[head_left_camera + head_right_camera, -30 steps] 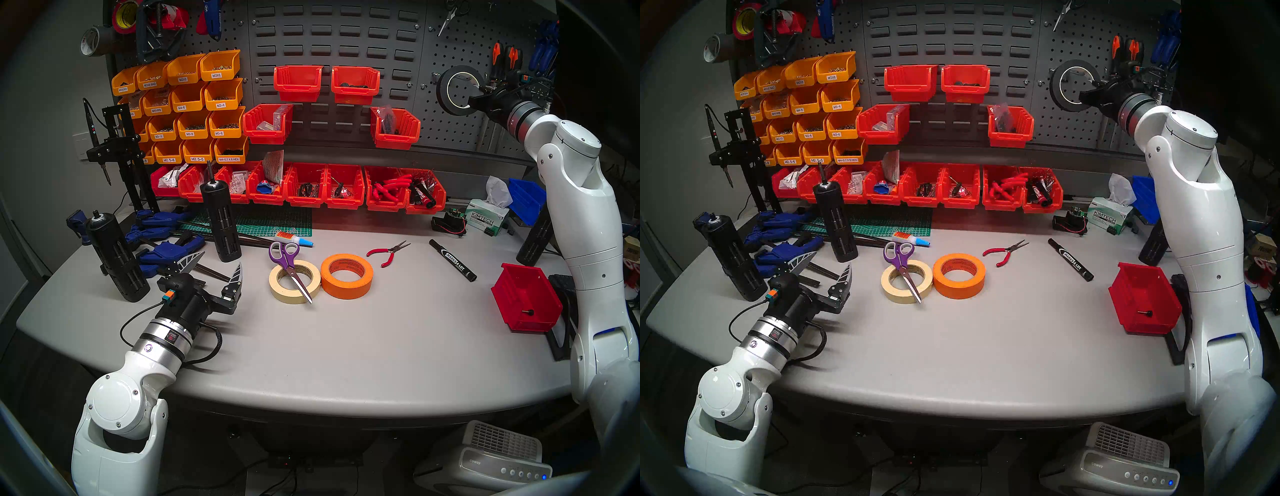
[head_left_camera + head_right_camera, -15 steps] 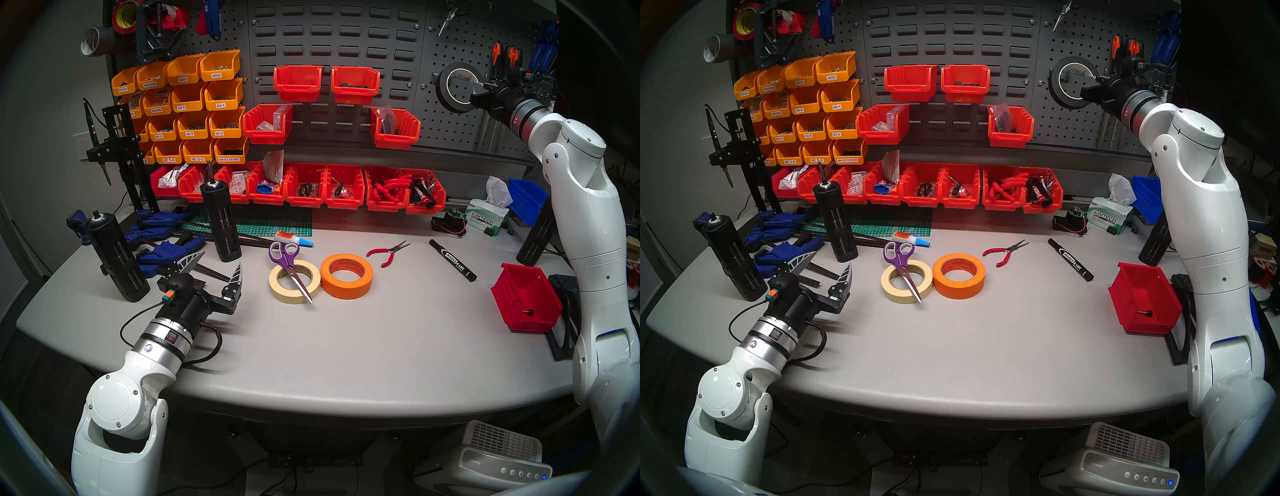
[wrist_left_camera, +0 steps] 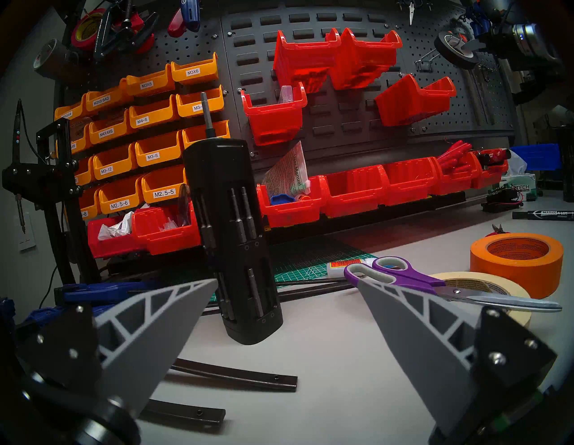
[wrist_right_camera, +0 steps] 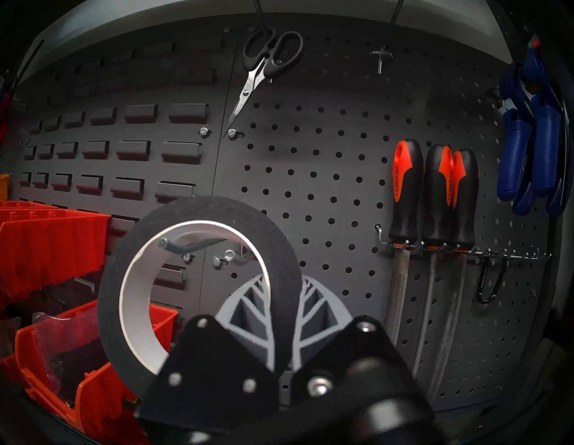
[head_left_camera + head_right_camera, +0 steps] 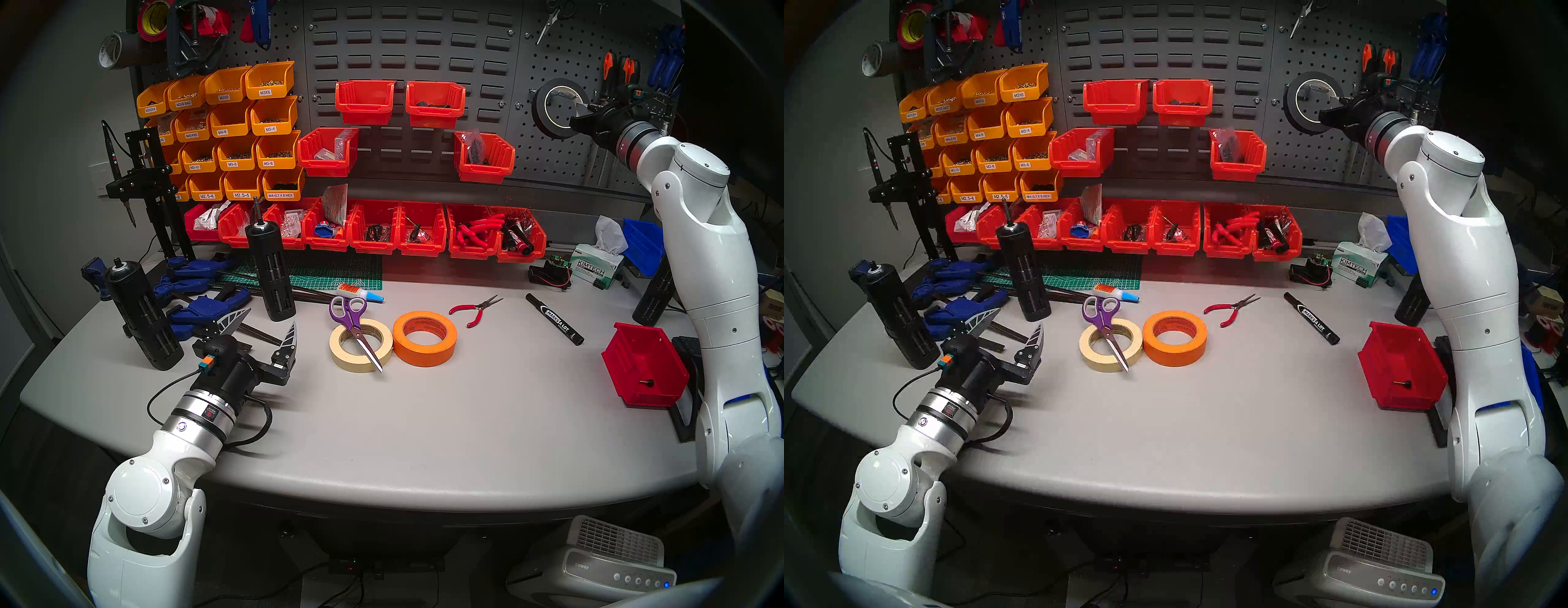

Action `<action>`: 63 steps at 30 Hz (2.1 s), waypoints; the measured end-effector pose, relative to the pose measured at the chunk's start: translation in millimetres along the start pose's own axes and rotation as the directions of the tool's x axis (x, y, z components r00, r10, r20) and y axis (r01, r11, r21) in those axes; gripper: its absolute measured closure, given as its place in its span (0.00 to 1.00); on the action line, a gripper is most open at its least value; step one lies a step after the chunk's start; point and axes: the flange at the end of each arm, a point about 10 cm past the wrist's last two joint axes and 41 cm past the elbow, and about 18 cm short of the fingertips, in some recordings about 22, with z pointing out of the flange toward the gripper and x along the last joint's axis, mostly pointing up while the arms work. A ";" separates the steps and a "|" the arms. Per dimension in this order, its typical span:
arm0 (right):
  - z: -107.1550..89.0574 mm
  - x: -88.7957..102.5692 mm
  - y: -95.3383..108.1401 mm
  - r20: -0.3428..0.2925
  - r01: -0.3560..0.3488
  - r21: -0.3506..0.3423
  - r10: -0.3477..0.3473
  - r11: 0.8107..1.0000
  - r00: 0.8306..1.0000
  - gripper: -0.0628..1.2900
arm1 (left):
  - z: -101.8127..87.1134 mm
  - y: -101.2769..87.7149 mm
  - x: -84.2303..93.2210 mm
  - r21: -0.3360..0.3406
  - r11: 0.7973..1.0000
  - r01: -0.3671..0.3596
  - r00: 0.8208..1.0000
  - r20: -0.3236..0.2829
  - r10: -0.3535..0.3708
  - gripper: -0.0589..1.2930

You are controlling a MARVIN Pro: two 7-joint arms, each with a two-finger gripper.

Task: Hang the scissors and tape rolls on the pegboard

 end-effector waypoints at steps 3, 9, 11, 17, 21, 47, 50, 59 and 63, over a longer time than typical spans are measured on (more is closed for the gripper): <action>4.9 -1.3 -1.1 0.007 0.009 -0.005 -0.009 1.000 1.000 0.95 | 0.0 0.0 0.0 0.000 1.000 0.000 1.000 0.000 0.000 0.04; 14.0 -4.7 -1.4 0.023 0.024 -0.016 -0.023 1.000 0.999 0.95 | 0.0 0.0 0.0 0.000 1.000 0.000 1.000 0.000 0.000 0.04; 15.9 -4.8 -1.5 0.025 0.028 -0.018 -0.027 0.999 0.999 0.95 | 0.0 0.0 0.0 0.000 1.000 0.000 1.000 0.000 0.000 0.04; 18.0 -2.1 -1.3 0.020 0.031 -0.013 -0.031 0.999 0.999 0.95 | 0.0 0.0 0.0 0.000 1.000 0.000 1.000 0.000 0.000 0.04; 17.9 -0.3 -1.3 0.016 0.030 -0.005 -0.030 1.000 0.999 0.78 | 0.0 0.0 0.0 0.000 1.000 0.000 1.000 0.000 0.000 0.04; 2.0 10.3 1.2 -0.011 0.021 0.044 -0.021 0.999 1.000 0.15 | 0.0 0.0 0.1 0.000 1.000 0.000 1.000 0.000 0.000 0.04; -5.4 11.3 1.3 -0.014 0.020 0.055 -0.020 0.998 1.000 0.10 | 0.0 0.0 0.0 0.000 1.000 0.000 1.000 0.000 0.000 0.04; -36.0 11.8 10.5 -0.001 0.023 0.082 -0.023 0.996 1.000 0.10 | 0.0 0.0 0.0 0.000 1.000 0.000 1.000 0.000 0.000 0.04; -52.3 15.1 14.2 0.001 0.020 0.106 -0.020 0.994 1.000 0.10 | 0.0 0.0 0.0 0.000 1.000 0.000 1.000 0.000 0.000 0.04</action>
